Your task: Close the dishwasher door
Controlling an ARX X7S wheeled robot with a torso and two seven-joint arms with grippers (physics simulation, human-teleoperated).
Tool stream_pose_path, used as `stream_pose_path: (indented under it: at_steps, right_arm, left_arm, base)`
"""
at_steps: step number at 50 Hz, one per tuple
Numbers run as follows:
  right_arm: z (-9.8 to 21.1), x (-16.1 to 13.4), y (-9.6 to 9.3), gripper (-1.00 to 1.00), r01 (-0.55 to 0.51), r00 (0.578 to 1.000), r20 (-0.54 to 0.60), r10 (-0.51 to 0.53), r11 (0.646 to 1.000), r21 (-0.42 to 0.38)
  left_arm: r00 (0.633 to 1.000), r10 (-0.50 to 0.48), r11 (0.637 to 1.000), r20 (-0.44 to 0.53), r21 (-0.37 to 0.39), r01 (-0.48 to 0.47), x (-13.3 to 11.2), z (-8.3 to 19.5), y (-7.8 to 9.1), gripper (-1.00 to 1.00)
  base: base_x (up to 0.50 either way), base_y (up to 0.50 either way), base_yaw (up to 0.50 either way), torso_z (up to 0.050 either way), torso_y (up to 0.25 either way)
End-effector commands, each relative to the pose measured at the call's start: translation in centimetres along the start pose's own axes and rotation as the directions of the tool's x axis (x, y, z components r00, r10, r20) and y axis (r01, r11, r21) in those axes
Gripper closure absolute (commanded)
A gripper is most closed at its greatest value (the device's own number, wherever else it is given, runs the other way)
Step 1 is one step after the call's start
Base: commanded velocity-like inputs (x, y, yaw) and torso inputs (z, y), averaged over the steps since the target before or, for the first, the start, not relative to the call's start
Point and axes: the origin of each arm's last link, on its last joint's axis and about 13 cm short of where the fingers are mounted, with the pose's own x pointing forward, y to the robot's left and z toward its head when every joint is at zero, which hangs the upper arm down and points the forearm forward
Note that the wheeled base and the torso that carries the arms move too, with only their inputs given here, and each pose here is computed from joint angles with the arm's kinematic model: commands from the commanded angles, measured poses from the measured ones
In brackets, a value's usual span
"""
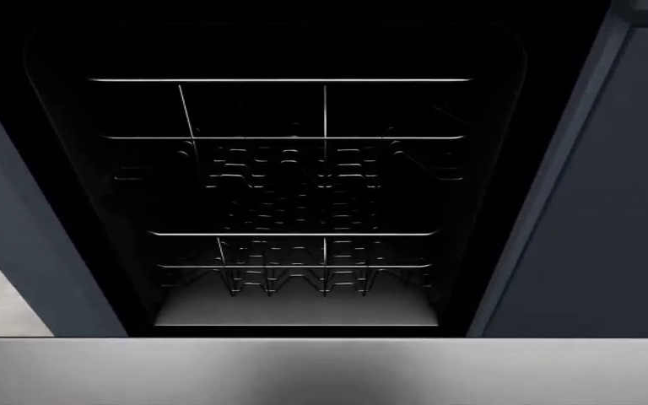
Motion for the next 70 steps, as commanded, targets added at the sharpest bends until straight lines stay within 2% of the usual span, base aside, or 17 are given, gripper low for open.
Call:
stream_pose_path:
  at_steps: [1, 11, 34, 70]
  right_arm:
    - [0.9, 1.9, 0.0, -1.00, -0.004, 0.999, 0.034, 0.005, 1.000, -0.014]
    - [1.3, 2.7, -0.1, -1.00, 0.004, 0.999, 0.046, -0.004, 1.000, -0.008]
    - [2.4, 4.7, 0.6, -1.00, -0.007, 0.997, 0.081, 0.007, 1.000, -0.005]
    - [5.1, 7.8, 1.2, -1.00, -0.030, 0.987, 0.156, 0.036, 0.999, -0.041]
  left_arm:
    - [1.000, -0.025, 0.997, -0.017, 0.076, 0.026, 2.2, 0.5, -1.3, -1.00]
    - [0.999, -0.013, 0.997, 0.052, 0.072, 0.009, 2.9, 1.2, -1.5, -1.00]
    - [0.998, 0.007, 0.997, 0.062, 0.077, -0.012, 3.8, 1.6, -1.5, -1.00]
    - [0.992, 0.034, 0.997, 0.120, 0.069, -0.042, 7.1, 3.8, -1.5, -1.00]
  base:
    - [0.00, 0.00, 0.00, 0.000, 0.000]
    - [0.00, 0.00, 0.00, 0.000, 0.002]
    - [0.00, 0.00, 0.00, 0.000, 0.003]
    - [0.00, 0.00, 0.00, 0.000, 0.005]
